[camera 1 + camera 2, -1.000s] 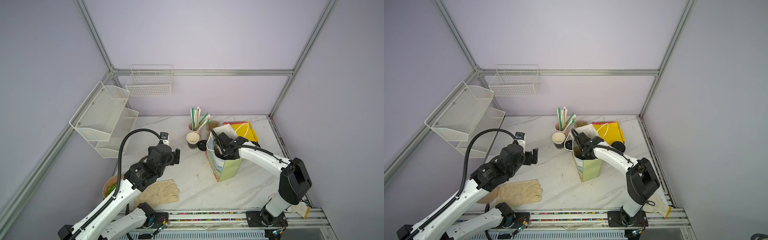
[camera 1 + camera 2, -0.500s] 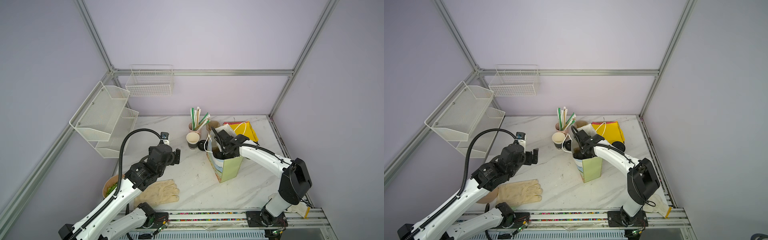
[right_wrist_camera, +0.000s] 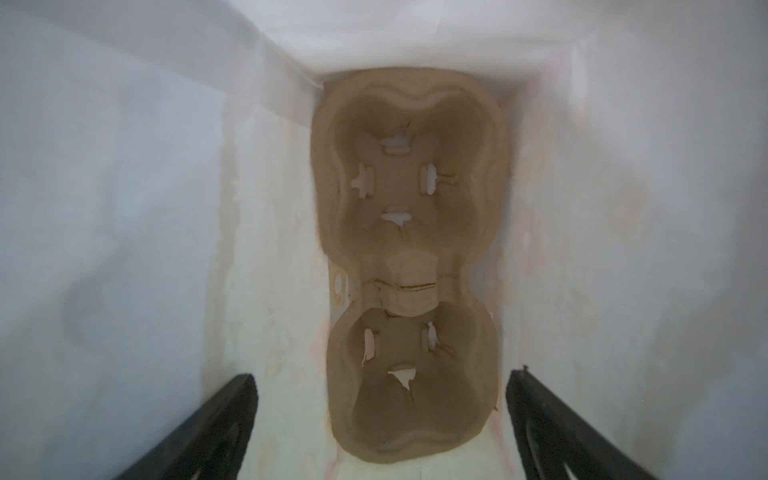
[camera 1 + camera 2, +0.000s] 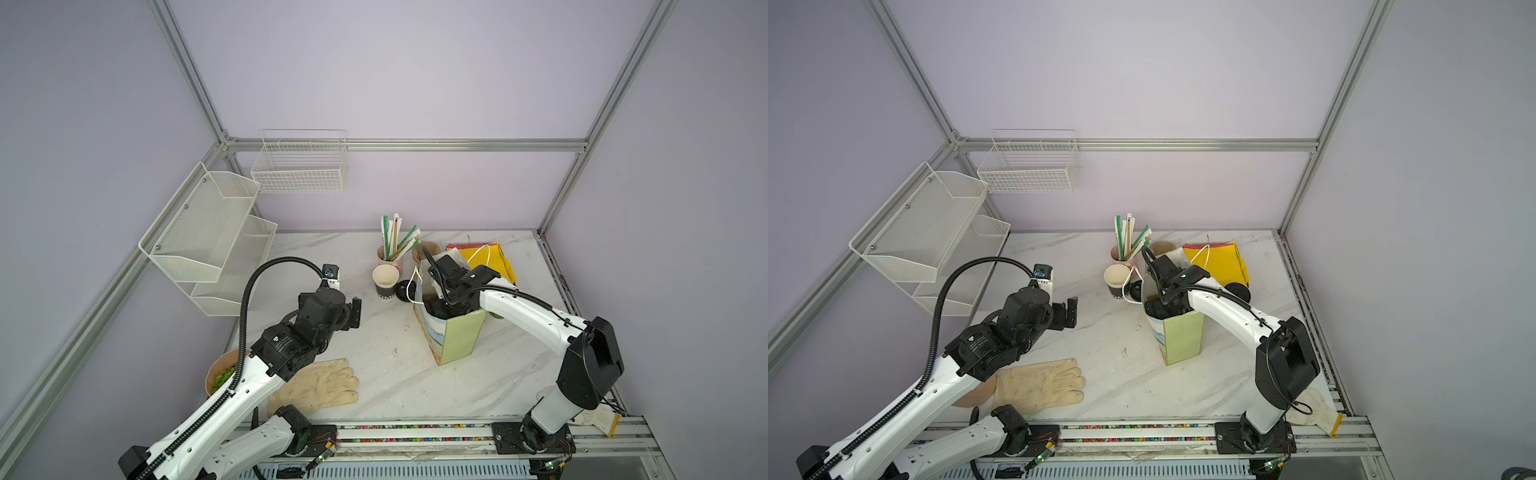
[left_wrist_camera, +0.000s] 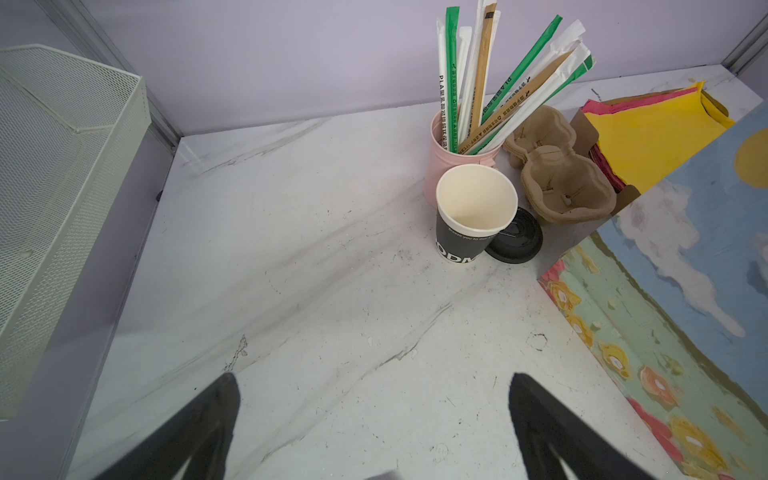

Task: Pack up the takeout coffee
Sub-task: 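Open the right gripper to release the carrier inside the bag, then raise the right gripper out of the bag and draw it back, then lower the open right gripper over the black lid of the green cup, then close the right gripper around the green cup below its lid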

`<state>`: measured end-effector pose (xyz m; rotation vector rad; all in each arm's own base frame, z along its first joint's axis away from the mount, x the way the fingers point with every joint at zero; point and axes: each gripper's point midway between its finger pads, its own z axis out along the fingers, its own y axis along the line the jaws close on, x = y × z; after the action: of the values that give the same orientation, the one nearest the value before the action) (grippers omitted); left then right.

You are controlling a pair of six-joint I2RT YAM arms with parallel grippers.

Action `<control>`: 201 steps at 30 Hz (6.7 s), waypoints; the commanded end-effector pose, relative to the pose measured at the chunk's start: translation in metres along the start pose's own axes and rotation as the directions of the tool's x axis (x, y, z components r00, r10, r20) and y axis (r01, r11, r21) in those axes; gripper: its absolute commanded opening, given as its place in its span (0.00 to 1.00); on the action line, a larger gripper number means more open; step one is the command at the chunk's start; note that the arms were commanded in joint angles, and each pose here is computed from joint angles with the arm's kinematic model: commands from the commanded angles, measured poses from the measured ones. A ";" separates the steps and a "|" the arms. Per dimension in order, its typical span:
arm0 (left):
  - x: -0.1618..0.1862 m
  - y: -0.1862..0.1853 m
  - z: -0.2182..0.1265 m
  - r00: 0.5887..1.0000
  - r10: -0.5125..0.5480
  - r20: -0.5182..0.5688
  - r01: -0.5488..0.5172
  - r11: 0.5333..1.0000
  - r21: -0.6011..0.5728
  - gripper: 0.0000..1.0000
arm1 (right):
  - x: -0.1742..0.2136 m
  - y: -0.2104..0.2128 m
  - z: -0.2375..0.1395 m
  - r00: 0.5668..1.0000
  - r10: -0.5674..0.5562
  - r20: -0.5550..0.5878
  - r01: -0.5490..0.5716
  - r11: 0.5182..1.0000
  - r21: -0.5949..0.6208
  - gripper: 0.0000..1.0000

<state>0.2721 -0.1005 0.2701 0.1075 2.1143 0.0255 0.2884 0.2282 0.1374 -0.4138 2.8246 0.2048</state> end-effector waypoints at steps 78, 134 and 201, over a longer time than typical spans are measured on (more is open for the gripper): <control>0.008 -0.001 0.006 0.999 0.025 -0.027 -0.025 1.000 -0.005 1.00 | -0.057 -0.123 -0.241 0.699 0.566 0.438 -0.604 0.795 -0.063 0.97; 0.016 -0.004 0.015 0.996 0.045 -0.071 -0.047 0.999 -0.013 1.00 | -0.007 -0.226 -0.031 0.655 0.755 -0.016 -0.737 0.644 0.207 0.94; 0.021 -0.007 0.022 0.992 0.069 -0.109 -0.072 0.997 -0.020 1.00 | -0.002 -0.215 -0.036 0.710 0.704 -0.003 -0.689 0.696 0.203 0.95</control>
<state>0.2768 -0.1069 0.2370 0.1707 2.2290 0.0962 0.3424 0.0168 0.1508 0.7649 2.8907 0.0659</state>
